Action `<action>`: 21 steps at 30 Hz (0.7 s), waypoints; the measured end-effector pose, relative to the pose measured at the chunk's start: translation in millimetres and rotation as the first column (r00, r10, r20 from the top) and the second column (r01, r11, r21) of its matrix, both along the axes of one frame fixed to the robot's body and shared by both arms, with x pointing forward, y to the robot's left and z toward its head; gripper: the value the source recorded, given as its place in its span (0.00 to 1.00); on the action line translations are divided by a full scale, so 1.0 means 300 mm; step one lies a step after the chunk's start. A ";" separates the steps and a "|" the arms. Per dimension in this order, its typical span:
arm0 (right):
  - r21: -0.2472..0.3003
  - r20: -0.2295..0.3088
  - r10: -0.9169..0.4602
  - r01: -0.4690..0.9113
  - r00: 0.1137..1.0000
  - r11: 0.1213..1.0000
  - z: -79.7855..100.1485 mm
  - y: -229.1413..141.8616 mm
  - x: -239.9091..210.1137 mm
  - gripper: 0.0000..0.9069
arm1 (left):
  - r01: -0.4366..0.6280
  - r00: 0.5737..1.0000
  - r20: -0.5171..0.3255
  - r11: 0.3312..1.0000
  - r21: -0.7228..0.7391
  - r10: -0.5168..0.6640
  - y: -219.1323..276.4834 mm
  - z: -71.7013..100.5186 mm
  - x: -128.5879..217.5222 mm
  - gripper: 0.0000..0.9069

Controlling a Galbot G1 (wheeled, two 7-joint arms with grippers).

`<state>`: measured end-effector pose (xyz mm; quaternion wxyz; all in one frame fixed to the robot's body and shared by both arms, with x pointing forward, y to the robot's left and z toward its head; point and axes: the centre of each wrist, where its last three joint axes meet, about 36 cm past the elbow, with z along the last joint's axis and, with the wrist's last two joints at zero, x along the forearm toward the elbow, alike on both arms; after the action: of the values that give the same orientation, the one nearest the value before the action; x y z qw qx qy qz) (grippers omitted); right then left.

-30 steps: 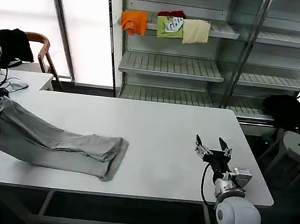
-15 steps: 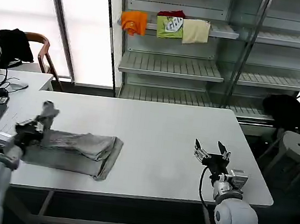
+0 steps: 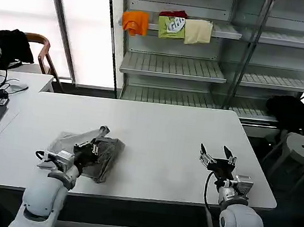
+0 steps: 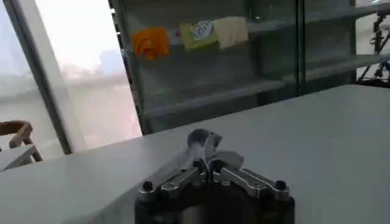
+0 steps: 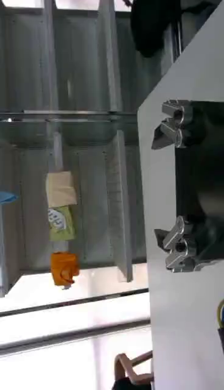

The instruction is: Fold and organize the clothes.

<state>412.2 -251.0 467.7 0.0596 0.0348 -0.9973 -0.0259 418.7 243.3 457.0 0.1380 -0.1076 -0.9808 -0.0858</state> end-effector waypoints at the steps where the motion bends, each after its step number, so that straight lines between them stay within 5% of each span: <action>1: 0.000 -0.001 0.001 -0.001 1.000 1.000 -0.002 0.002 0.001 1.00 | 0.004 1.000 -0.006 1.000 -0.002 -0.004 -0.010 -0.005 -0.001 1.00; 21: -0.005 -0.004 -0.002 0.002 1.000 1.000 -0.013 0.019 -0.002 1.00 | 0.057 0.996 -0.069 0.997 -0.055 -0.061 -0.187 -0.068 -0.047 1.00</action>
<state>411.7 -245.3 463.7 0.0619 0.0334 -0.9972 -0.0236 404.6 187.2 436.6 0.1668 -0.1431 -0.9737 -0.0600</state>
